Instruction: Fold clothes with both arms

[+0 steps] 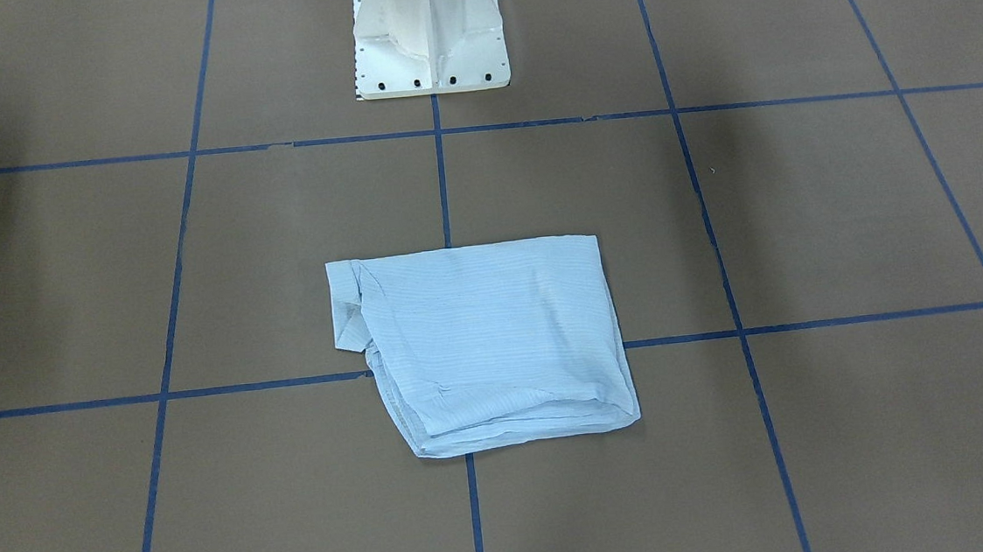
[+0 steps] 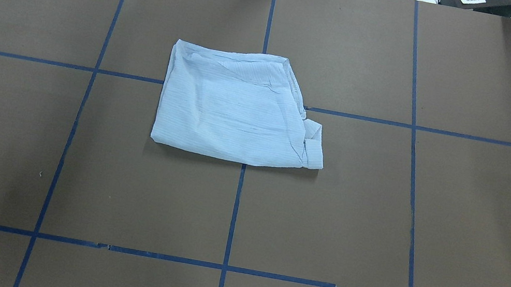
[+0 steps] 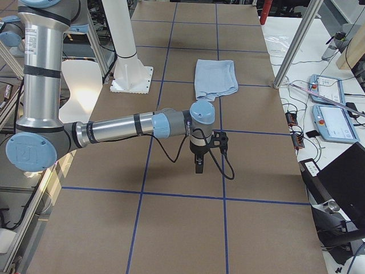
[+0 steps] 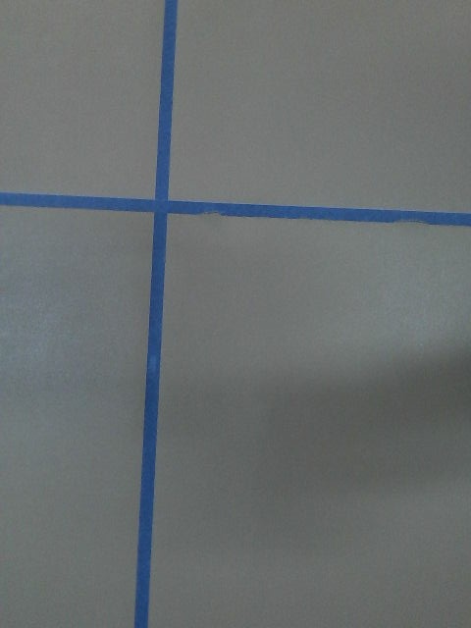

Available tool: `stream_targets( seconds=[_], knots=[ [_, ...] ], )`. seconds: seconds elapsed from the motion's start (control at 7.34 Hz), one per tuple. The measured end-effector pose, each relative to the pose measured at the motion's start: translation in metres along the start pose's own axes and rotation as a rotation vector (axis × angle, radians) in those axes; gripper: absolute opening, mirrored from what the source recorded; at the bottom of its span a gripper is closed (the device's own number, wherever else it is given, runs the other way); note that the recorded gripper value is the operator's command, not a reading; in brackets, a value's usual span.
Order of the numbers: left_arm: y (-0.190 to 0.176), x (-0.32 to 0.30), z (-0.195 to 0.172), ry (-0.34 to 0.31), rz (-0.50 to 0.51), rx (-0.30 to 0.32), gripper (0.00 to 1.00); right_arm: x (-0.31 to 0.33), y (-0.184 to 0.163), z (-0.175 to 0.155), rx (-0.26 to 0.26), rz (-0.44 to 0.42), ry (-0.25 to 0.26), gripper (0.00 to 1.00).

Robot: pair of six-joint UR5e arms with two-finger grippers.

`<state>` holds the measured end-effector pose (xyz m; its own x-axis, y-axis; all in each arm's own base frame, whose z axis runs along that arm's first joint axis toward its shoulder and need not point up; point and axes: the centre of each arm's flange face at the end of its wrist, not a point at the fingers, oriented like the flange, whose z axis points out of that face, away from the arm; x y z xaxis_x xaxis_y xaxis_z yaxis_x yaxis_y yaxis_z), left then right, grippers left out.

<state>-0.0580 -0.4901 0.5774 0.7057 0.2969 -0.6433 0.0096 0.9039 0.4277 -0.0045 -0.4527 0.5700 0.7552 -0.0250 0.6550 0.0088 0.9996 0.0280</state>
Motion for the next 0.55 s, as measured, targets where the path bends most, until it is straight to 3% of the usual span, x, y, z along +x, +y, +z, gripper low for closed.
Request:
stream_targets(
  seconds=[0.55],
  knots=[
    [0.019, 0.005, -0.004, 0.009, -0.006, -0.006, 1.0, 0.023, 0.005, 0.019, -0.047, 0.054, -0.034, 1.0]
  ],
)
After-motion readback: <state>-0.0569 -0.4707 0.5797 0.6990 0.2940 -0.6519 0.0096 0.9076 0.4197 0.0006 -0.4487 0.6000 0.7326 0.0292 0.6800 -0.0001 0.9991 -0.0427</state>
